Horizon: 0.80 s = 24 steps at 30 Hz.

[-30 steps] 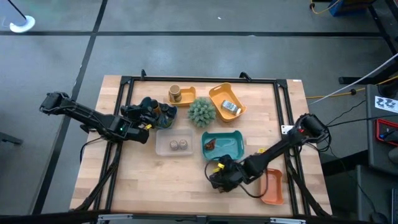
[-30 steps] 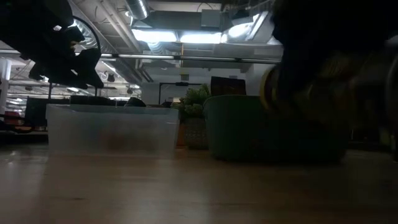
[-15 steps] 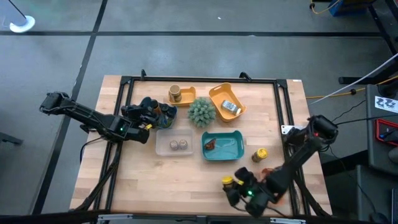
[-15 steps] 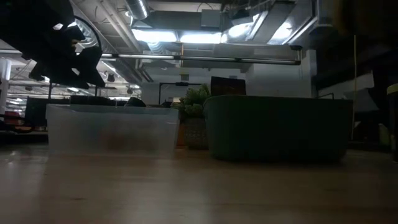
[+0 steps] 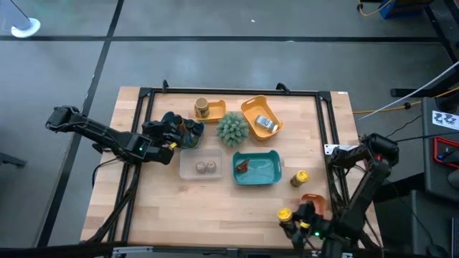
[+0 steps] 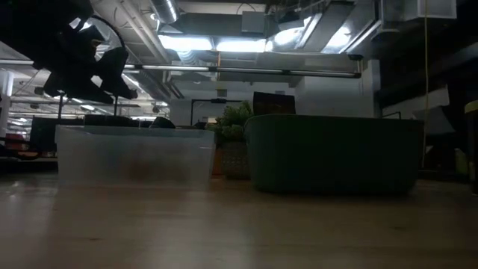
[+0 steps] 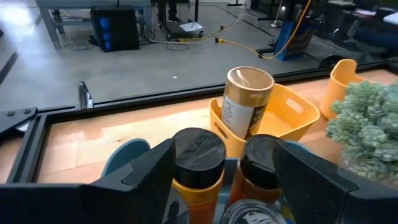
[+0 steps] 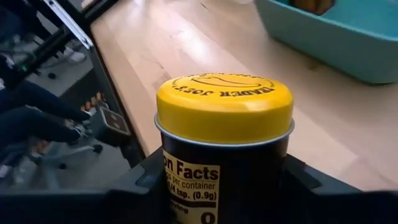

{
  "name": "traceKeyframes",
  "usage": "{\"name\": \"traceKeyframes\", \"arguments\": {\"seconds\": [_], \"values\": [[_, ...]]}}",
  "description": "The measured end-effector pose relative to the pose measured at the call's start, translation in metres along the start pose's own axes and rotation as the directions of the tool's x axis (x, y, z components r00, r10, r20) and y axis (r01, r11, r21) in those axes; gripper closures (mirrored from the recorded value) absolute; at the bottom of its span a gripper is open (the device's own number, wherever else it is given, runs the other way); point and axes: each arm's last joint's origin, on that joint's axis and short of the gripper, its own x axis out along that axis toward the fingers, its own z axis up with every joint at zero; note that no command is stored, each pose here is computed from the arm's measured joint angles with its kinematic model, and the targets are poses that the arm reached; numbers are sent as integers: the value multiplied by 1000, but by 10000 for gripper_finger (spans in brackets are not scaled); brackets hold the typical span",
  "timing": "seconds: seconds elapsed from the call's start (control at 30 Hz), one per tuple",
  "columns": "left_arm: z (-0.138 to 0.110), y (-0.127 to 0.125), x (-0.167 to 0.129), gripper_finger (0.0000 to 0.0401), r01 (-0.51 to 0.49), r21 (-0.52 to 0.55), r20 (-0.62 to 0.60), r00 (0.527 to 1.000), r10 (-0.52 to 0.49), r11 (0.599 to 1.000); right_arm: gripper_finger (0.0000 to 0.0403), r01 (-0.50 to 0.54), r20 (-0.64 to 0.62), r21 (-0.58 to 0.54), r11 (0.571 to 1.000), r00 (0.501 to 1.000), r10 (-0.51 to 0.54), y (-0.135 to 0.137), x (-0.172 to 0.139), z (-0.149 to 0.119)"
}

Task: Sort spices by type

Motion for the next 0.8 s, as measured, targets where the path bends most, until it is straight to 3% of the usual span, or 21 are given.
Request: {"name": "traceKeyframes", "arguments": {"seconds": [0.57,0.8], "values": [[2,-4,0,150,18,-13,9,1000,-18,1000,218,67,8,-302,951,998,-68,-33,-48,-17],[5,-9,0,150,39,-43,19,999,-38,998,217,56,34,-346,937,998,-47,-41,-56,-24]]}}
